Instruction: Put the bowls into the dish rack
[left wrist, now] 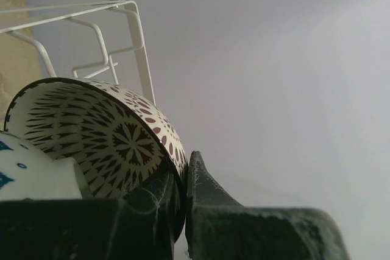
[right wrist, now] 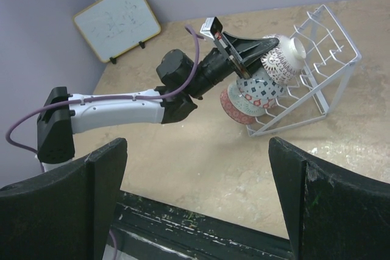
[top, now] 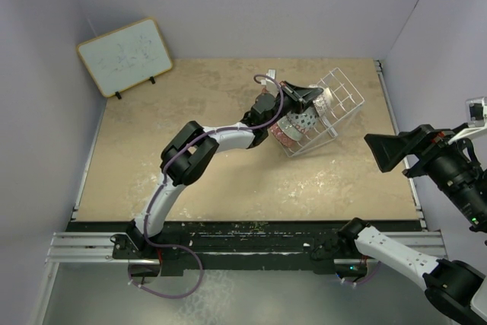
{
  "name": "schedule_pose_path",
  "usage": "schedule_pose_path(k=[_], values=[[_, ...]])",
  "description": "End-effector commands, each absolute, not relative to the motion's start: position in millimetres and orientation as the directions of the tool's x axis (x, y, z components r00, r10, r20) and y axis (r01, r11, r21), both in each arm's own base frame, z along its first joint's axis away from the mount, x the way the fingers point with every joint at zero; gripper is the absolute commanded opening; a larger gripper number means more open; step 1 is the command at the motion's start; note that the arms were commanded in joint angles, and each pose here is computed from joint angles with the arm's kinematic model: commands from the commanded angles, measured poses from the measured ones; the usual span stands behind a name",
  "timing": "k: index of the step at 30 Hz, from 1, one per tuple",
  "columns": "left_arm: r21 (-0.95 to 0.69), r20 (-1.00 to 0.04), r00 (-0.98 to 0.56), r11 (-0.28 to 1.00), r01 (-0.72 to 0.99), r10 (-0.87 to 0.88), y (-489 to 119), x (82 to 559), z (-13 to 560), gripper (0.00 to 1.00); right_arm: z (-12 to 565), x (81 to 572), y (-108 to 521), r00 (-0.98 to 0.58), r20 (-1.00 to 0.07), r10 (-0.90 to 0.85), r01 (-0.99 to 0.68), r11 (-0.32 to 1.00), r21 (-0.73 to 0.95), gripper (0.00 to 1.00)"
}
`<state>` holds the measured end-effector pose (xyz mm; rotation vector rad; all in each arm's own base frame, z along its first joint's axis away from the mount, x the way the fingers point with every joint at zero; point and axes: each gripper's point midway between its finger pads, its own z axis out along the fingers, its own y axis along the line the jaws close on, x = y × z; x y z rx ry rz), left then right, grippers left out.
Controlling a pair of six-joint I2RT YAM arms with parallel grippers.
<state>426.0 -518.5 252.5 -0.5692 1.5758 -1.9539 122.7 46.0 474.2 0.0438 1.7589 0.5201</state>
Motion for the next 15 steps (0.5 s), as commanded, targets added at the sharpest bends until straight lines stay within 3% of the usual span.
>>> schedule_pose_path(k=[1, 15], values=[[-0.909, -0.010, -0.729, -0.297, 0.292, -0.684, -504, 429, 318, 0.00, 479, 128, 45, -0.237, -0.915, 0.327, -0.228, 0.897, 0.379, 1.00], [-0.825, 0.006, -0.720, -0.410, 0.389, -0.694, -496, 425, 339, 0.00, 476, 128, 45, -0.246, -0.913, 0.326, -0.224, 0.897, 0.381, 1.00]])
